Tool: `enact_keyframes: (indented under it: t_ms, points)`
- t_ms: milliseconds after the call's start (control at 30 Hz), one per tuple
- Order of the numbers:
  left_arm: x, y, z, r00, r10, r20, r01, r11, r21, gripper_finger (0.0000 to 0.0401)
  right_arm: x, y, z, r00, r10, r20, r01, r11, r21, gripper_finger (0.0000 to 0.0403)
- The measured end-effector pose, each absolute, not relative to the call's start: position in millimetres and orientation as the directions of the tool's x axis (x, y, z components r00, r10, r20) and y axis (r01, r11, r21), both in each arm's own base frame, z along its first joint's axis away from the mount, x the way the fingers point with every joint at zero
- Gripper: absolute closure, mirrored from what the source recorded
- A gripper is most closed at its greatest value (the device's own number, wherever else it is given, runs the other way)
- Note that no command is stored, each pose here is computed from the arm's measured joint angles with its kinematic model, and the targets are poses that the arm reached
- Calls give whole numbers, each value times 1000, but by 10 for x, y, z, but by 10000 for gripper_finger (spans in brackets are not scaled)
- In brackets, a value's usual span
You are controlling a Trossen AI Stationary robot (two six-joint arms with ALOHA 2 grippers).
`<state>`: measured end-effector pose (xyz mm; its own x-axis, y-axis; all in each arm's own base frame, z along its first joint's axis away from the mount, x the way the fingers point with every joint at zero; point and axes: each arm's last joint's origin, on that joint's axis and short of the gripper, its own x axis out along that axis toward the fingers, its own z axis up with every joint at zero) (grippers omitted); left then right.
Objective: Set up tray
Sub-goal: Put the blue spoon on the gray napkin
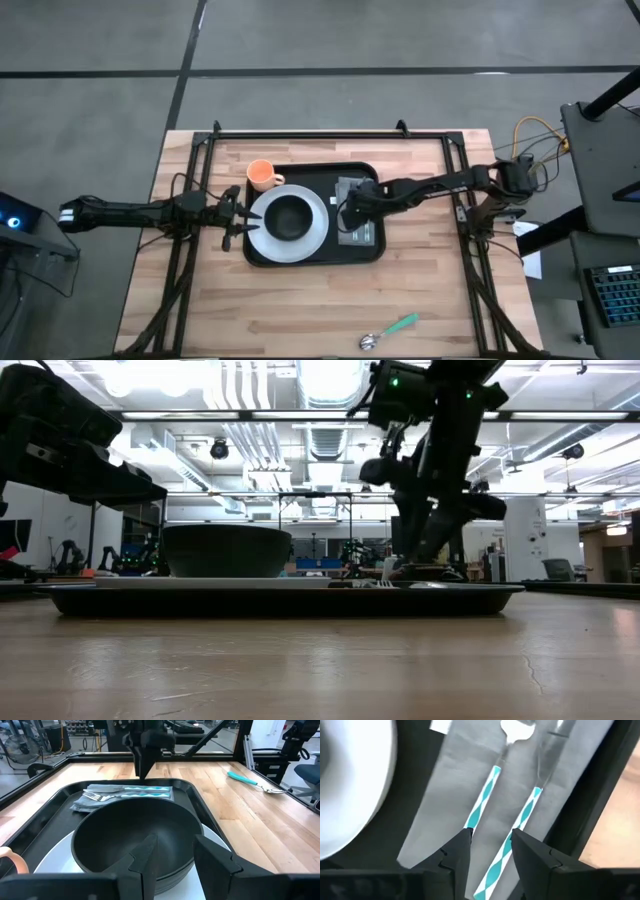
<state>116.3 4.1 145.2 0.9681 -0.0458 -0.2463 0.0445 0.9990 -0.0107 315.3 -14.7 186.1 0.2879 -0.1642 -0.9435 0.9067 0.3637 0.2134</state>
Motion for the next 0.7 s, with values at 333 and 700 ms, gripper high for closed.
enact_keyframes:
  t_ms: [333, 700]
  points:
    - [1163, 41, 1452, 968, -46, -246, 45, 999, -11, 296, 3131, -8, 1955, 329, -70, -942, 786, 572, 232, 282]
    - [1163, 41, 1451, 968, -46, -247, 45, 999, -11, 296, 3130, 115, 1955, 331, -34, -943, 621, 760, 191, 286]
